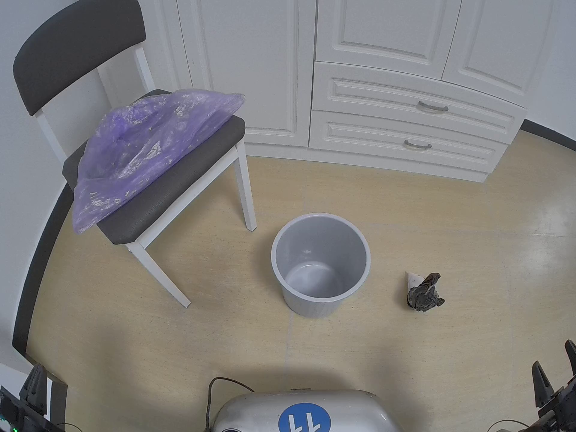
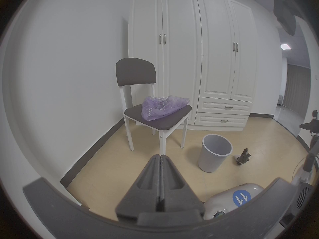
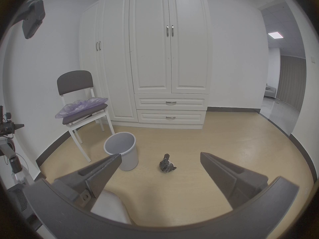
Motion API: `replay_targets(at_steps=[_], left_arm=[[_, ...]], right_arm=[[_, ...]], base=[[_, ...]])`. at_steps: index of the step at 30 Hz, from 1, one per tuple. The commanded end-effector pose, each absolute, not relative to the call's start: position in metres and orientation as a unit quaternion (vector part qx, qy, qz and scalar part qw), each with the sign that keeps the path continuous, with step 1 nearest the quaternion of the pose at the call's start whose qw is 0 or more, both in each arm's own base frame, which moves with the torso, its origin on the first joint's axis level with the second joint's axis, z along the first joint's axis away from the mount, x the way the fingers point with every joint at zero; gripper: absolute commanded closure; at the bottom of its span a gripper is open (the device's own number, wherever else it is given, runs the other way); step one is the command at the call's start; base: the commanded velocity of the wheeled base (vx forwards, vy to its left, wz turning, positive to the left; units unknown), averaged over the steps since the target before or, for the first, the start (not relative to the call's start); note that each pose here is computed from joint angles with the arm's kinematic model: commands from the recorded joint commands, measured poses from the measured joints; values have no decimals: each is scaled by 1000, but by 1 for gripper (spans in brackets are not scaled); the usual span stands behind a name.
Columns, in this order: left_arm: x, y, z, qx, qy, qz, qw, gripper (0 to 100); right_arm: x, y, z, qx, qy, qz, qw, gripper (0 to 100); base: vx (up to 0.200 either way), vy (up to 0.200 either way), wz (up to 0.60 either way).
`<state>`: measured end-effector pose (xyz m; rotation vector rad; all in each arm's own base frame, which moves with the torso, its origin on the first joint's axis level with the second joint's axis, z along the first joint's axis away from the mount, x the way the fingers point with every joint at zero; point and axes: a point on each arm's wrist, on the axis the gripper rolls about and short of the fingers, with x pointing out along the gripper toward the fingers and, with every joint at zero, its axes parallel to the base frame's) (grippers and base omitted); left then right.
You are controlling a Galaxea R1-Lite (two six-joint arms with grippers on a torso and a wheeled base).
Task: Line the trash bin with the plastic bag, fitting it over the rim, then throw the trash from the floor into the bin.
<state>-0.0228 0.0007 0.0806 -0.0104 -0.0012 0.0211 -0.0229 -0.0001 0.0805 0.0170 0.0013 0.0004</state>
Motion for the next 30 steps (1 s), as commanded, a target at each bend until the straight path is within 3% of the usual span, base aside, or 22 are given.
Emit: replay_targets(at_steps=[1, 30], left_arm=[[-23, 1, 75, -6, 0, 11, 1000, 100], [-23, 1, 75, -5, 0, 11, 1000, 100]], right_arm=[[-23, 0, 76, 8, 1, 0, 1000, 0], [-23, 0, 75, 8, 2, -2, 1000, 0]], base=[[0, 0, 0], [0, 0, 0]])
